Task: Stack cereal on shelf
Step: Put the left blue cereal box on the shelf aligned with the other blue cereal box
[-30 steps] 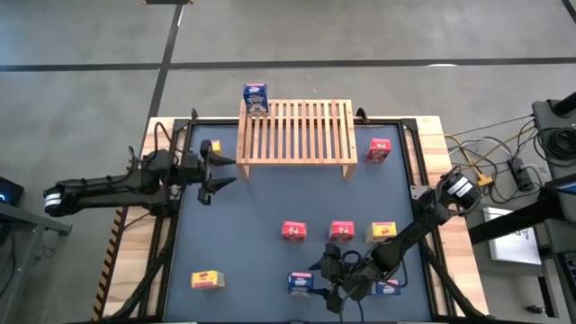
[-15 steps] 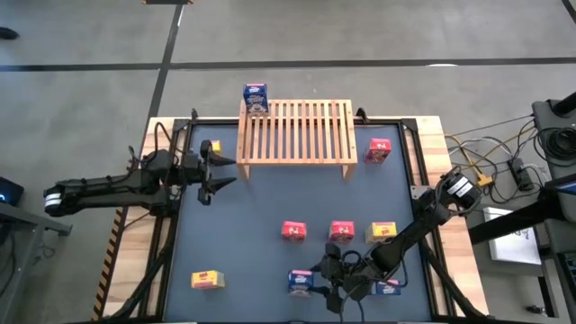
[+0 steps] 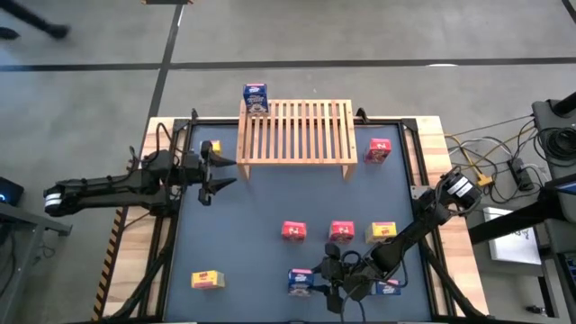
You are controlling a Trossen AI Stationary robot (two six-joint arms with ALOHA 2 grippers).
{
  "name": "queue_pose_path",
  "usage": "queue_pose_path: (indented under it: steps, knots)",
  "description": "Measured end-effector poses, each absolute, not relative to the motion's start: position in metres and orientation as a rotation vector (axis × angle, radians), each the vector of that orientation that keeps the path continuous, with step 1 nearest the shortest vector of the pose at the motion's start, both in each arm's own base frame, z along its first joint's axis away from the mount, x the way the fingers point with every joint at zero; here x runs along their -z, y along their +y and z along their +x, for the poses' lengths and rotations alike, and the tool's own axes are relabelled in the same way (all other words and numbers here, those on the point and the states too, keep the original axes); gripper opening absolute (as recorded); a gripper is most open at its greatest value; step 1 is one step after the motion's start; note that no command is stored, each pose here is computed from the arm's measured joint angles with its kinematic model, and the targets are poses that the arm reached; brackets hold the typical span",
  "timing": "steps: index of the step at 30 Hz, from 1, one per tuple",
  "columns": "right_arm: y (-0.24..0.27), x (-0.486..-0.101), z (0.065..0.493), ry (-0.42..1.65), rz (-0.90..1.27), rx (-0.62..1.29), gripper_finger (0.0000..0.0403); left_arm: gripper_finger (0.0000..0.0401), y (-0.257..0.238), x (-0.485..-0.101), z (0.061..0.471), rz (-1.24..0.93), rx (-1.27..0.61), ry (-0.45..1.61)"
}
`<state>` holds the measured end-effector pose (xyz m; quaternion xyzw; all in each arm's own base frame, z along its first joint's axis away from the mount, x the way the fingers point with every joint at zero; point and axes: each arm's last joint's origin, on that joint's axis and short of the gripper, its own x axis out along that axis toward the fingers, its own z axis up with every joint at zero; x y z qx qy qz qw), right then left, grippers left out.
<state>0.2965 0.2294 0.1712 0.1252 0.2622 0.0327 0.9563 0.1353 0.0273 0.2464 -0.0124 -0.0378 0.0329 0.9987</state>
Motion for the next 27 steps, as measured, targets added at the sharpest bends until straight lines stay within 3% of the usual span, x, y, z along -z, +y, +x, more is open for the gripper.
queue_pose_path:
  steps: [14,27]
  knots:
    - [0.229,-0.192,0.296,0.453,0.245,-0.103,0.0187,0.0231,0.027,-0.243,0.135,-0.037,-0.063,-0.068]
    - [0.194,-0.273,0.286,0.208,0.053,-0.143,0.0187,0.0231,0.027,-0.243,0.135,-0.038,-0.061,-0.069]
